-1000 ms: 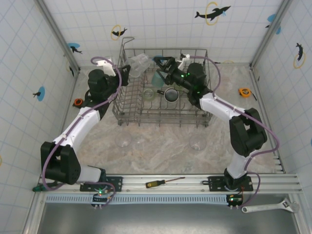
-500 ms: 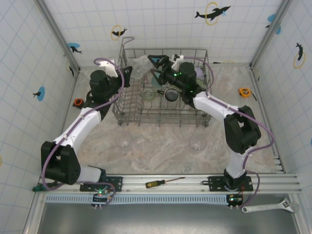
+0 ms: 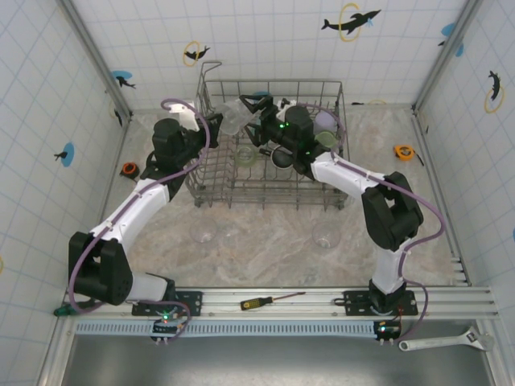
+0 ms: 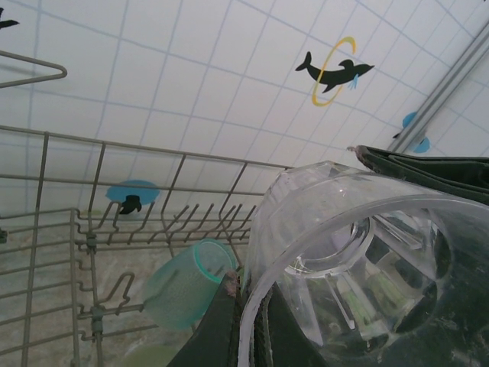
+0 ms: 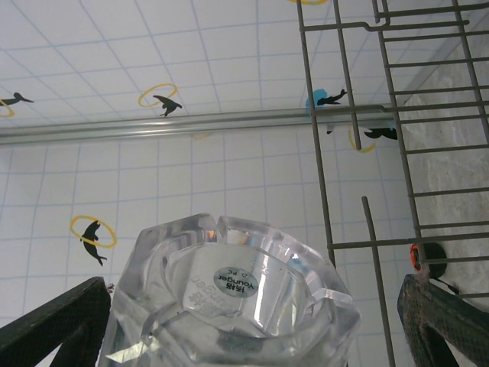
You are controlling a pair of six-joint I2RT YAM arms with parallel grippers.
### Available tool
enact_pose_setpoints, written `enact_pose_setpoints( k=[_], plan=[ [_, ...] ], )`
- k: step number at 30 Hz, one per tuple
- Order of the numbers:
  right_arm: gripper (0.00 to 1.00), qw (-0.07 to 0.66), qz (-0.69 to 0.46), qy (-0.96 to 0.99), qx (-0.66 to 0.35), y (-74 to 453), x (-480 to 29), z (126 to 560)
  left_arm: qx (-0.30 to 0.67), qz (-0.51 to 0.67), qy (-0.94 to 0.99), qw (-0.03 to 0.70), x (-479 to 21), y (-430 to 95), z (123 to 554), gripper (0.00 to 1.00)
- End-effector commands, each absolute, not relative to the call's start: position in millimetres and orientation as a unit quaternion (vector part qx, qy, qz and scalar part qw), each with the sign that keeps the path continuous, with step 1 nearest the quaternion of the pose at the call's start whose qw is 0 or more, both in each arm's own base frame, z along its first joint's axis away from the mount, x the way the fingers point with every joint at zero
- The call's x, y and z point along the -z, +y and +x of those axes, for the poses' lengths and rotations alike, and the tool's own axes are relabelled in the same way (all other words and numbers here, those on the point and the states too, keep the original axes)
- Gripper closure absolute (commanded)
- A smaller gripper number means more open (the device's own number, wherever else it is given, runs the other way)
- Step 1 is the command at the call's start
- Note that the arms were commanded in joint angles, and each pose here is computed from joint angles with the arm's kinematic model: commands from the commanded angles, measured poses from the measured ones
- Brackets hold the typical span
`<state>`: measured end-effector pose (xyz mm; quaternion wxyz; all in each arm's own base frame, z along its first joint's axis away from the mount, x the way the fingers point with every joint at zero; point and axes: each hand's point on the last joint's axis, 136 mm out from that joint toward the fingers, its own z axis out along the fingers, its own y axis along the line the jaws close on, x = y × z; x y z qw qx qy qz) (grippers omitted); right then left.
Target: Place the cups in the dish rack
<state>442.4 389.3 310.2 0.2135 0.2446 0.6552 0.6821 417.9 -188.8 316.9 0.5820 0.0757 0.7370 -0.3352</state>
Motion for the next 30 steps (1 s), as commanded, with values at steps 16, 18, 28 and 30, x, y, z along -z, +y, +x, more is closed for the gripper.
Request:
enact_pose_setpoints(
  k=[16,18,28,30],
  plan=[
    [0.53,0.219,0.282,0.623,-0.696,384.7,-317.4,438.4,0.328,0.090,0.721,0.603,-331.9,-189.9,412.4,0.81],
    [0.56,0.222,0.282,0.624,-0.694,382.1,-316.9,438.7,0.329,0.088,0.722,0.602,-332.9,-189.8,411.5,0.60],
    [0.59,0.285,0.267,0.651,-0.651,352.6,-315.7,452.5,0.319,0.064,0.732,0.598,-348.0,-179.7,405.0,0.11],
    [0.59,0.305,0.251,0.660,-0.639,348.1,-315.6,456.4,0.315,0.057,0.731,0.602,-356.6,-176.4,404.4,0.05]
  ],
)
